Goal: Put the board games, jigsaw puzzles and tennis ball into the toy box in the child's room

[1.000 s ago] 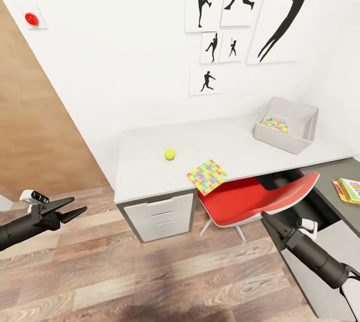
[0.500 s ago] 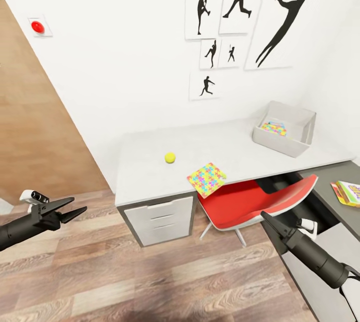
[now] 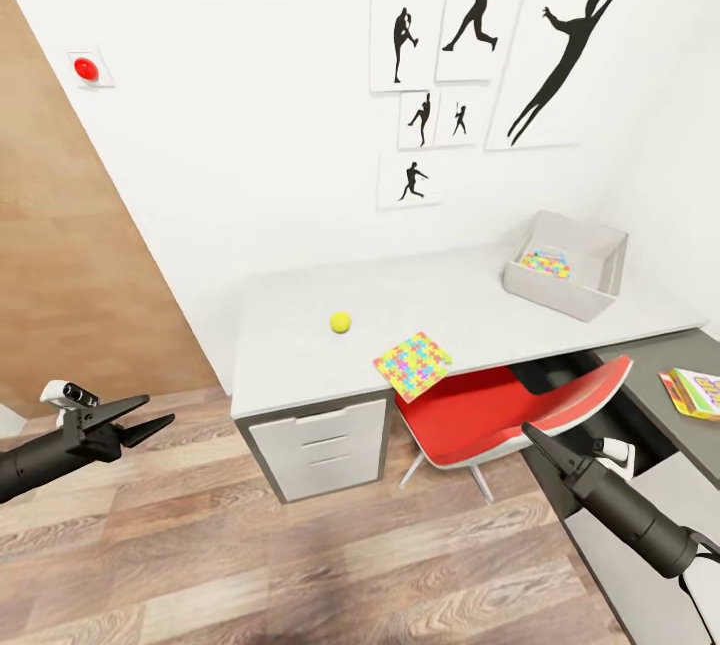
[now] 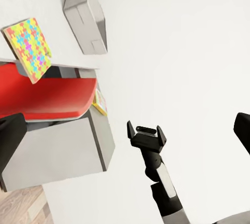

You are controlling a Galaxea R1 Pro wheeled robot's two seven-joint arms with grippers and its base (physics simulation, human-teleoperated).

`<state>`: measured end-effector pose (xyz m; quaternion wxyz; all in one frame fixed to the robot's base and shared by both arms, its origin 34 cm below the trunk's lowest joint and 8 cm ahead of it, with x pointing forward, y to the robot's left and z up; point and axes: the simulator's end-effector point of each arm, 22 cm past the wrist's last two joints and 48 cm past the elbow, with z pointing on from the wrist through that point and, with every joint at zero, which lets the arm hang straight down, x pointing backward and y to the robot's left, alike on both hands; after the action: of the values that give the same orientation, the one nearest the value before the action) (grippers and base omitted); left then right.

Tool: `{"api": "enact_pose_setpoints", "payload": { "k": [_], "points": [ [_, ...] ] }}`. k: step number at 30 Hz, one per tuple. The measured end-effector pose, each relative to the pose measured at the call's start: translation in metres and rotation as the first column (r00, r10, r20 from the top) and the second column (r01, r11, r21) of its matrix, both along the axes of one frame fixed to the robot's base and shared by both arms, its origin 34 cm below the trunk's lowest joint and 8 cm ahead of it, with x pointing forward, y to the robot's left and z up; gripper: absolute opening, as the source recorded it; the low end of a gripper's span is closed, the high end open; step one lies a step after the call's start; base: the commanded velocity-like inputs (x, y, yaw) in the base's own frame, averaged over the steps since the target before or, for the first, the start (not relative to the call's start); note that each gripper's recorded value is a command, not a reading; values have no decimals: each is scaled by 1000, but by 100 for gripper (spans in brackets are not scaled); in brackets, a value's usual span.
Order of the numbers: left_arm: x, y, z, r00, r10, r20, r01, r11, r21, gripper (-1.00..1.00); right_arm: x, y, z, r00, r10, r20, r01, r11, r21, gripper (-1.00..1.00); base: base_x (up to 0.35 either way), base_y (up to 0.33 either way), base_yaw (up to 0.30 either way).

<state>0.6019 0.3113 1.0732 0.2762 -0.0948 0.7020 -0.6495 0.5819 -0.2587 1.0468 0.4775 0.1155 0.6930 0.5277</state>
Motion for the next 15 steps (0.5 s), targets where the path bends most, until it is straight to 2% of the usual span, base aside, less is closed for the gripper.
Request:
{"api": "enact_pose_setpoints", "payload": {
  "k": [10,15],
  "points": [
    [-1,-2,8,1000,1,16,-1,1000,-6,100,-1,0,8,1000,-1,17,1,1000,-1,100,0,-98,0],
    [-2,-2,12,1000,1,25,-1,1000,-6,100,-1,0,12,1000,-1,26,1,1000,0,100,0,-38,0]
  ]
}}
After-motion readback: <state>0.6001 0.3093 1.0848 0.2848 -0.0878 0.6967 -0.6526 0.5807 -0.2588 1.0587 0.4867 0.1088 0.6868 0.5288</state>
